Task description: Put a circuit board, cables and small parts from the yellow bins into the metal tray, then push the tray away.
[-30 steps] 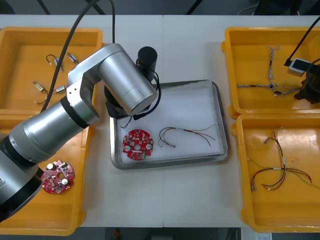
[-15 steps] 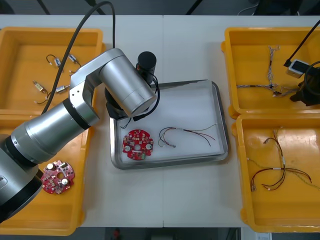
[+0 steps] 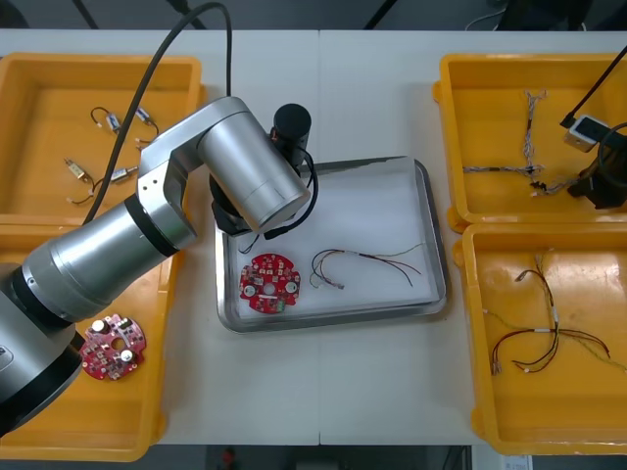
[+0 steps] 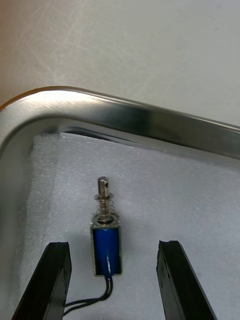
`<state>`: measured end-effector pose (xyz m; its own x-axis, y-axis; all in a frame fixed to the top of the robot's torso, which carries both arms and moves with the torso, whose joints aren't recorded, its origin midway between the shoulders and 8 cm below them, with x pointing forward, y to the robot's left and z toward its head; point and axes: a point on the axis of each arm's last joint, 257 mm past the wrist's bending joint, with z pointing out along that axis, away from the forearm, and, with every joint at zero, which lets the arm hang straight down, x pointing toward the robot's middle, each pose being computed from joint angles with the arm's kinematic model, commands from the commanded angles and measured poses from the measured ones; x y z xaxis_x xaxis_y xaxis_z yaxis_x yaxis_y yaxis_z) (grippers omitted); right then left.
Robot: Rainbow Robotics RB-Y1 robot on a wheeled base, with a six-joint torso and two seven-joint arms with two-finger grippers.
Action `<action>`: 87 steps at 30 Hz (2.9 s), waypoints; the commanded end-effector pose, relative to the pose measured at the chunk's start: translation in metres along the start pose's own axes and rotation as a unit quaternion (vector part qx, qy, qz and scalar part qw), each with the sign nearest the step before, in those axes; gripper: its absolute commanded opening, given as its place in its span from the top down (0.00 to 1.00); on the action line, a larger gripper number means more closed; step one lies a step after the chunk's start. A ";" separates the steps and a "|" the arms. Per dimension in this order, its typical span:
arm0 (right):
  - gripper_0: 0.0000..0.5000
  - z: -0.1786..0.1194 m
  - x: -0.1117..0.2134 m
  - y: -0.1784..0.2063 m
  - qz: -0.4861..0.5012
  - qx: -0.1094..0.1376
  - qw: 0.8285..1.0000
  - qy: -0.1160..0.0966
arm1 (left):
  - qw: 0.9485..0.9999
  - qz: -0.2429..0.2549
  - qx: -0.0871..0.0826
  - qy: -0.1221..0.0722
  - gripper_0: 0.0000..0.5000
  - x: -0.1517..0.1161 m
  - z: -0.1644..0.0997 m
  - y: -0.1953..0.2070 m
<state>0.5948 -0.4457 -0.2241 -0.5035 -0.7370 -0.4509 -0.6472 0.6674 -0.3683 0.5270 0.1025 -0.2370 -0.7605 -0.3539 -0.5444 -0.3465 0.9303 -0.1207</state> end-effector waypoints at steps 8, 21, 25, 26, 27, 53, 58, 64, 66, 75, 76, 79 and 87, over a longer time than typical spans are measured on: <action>1.00 0.027 0.007 0.044 0.000 -0.045 0.999 0.017 | 0.999 0.022 0.027 -0.010 0.00 -0.015 -0.073 0.001; 1.00 -0.026 -0.003 0.017 -0.038 -0.057 0.997 0.041 | 0.998 0.028 0.054 -0.001 0.00 -0.077 -0.158 0.033; 1.00 -0.041 -0.006 0.015 -0.028 -0.068 0.997 0.035 | 0.997 0.033 0.076 0.006 0.00 -0.099 -0.178 0.050; 1.00 -0.044 -0.007 0.015 -0.026 -0.072 0.997 0.034 | 0.996 0.034 0.081 0.010 0.00 -0.104 -0.182 0.055; 1.00 -0.046 -0.007 0.016 -0.027 -0.074 0.996 0.033 | 0.996 0.035 0.082 0.011 0.00 -0.107 -0.184 0.058; 0.00 -0.054 -0.009 -0.012 -0.074 -0.022 0.995 0.057 | 0.997 -0.034 0.051 0.056 0.00 -0.186 -0.210 0.194; 0.00 -0.052 -0.008 -0.020 -0.072 -0.008 0.996 0.058 | 0.995 -0.079 0.013 0.053 0.00 -0.202 -0.200 0.231; 0.00 -0.037 -0.012 -0.028 -0.056 0.013 0.997 0.049 | 0.990 -0.131 -0.017 0.040 0.00 -0.221 -0.183 0.263; 0.00 -0.033 -0.011 -0.031 -0.042 0.019 0.998 0.047 | 0.989 -0.142 -0.019 0.034 0.00 -0.228 -0.178 0.270; 0.00 -0.010 -0.003 -0.014 0.006 0.001 0.999 0.040 | 0.987 -0.161 -0.023 -0.003 0.00 -0.252 -0.161 0.282; 0.00 -0.009 -0.001 -0.011 0.004 -0.002 0.999 0.042 | 0.987 -0.159 -0.027 -0.008 0.00 -0.253 -0.159 0.283; 0.00 -0.006 -0.003 -0.006 0.005 -0.009 0.999 0.040 | 0.987 -0.155 -0.032 -0.019 0.00 -0.257 -0.151 0.282; 0.00 0.000 -0.006 0.004 -0.001 -0.019 0.999 0.042 | 0.986 -0.163 -0.017 -0.039 0.00 -0.269 -0.132 0.276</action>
<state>0.5839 -0.4597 -0.2280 -0.5682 -0.7373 -0.3654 -0.6582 0.6737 -0.3360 0.5536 0.4288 -0.0450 -0.5689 -0.6743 -0.4708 -0.6273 0.7260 -0.2818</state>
